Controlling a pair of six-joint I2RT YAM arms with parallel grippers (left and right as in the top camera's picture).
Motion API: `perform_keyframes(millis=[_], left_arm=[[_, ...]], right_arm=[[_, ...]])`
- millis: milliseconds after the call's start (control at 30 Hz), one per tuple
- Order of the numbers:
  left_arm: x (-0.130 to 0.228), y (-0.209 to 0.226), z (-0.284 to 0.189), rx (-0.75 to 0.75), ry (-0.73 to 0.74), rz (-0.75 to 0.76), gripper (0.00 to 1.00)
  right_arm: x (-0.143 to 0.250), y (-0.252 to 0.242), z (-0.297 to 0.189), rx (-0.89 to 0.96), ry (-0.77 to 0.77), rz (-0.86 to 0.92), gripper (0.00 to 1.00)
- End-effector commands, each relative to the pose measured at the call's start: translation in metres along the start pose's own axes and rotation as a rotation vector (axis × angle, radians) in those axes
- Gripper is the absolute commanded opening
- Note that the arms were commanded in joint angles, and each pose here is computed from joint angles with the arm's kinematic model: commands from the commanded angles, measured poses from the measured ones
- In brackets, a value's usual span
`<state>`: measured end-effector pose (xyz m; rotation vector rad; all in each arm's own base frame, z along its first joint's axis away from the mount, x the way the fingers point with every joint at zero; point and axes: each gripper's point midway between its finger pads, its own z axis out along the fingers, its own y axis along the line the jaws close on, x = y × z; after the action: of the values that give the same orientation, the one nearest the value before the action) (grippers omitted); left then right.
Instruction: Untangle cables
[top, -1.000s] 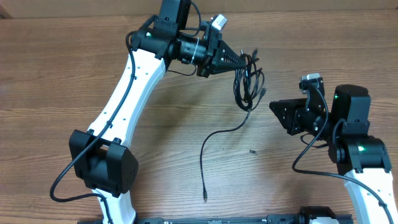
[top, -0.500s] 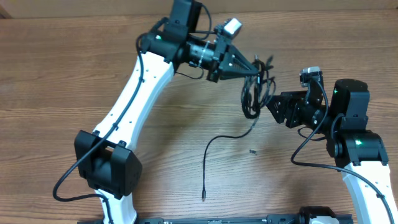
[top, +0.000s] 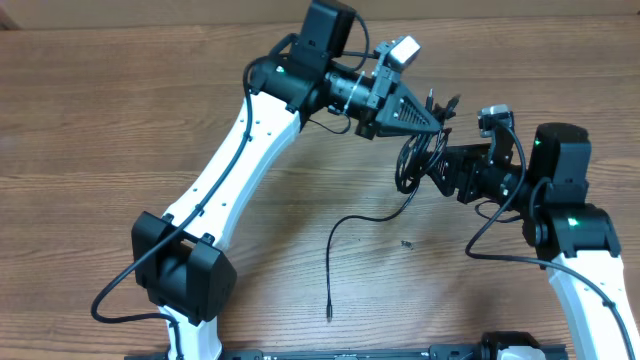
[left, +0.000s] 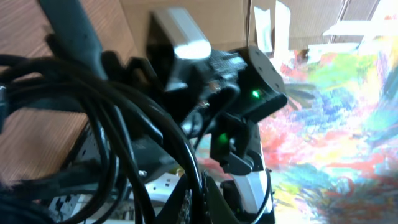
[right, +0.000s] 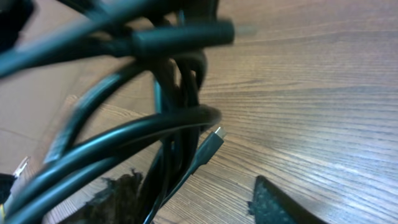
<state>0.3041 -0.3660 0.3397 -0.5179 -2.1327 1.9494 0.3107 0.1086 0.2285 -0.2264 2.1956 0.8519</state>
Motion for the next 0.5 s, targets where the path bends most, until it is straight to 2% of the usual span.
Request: perform_keyframes(millis=[0, 367, 467], left_arm=[[0.008, -0.019, 0.013, 0.027, 0.044, 0.028, 0.04], [0.009, -0.020, 0.017, 0.025, 0.049, 0.027, 0.04], [0.009, -0.020, 0.017, 0.023, 0.047, 0.027, 0.04]], right_arm=[[-0.002, -0.002, 0.007, -0.022, 0.015, 0.012, 0.54], [-0.012, 0.011, 0.008, -0.104, -0.016, -0.024, 0.54], [-0.012, 0.011, 0.008, -0.104, -0.016, -0.025, 0.33]])
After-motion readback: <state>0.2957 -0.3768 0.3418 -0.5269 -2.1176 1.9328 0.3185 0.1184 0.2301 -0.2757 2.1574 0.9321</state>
